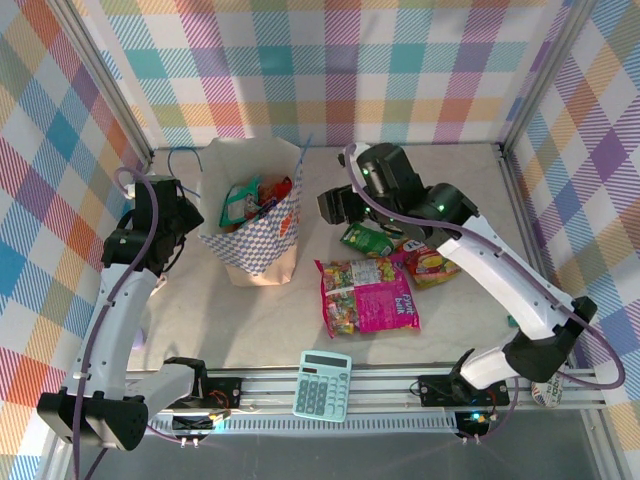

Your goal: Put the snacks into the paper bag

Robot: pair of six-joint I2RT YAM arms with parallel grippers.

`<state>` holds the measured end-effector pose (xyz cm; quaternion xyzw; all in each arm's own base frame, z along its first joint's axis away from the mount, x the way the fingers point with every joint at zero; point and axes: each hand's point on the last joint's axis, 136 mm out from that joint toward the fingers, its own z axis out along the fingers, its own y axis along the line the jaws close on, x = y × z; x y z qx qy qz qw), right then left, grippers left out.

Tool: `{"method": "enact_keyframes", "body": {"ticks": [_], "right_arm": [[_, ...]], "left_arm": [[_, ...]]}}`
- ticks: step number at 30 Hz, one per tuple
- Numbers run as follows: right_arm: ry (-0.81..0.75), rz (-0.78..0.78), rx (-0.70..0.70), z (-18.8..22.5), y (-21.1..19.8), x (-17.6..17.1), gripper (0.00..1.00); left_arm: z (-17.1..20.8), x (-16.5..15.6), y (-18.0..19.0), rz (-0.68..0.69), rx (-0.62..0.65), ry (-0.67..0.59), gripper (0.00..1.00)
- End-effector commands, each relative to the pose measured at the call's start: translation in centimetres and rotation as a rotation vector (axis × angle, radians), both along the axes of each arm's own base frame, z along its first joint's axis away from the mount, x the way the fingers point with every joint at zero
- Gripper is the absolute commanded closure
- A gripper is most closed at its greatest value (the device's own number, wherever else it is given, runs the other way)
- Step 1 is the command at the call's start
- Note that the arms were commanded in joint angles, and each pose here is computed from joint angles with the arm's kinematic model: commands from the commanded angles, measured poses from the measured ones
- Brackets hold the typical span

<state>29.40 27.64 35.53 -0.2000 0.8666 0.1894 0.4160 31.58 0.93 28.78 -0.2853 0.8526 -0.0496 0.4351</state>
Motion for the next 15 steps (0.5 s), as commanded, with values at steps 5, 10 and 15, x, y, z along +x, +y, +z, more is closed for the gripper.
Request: {"method": "enact_keyframes", "body": {"ticks": [5, 10, 15], "right_arm": [[0.045, -0.113, 0.074, -0.1, -3.7, 0.5, 0.19], [0.107, -0.208, 0.143, -1.0, -7.0, 0.8, 0.16], [0.182, -0.35, 0.243, -2.7, -11.1, 0.9, 0.15]], "left_arm": [[0.6, 0.4, -0.2, 0.004, -0.031, -0.026, 0.74], [0.7, 0.5, -0.4, -0.005, -0.045, -0.024, 0.74], [0.8, 0.3, -0.4, -0.012, -0.036, -0.018, 0.73]]}}
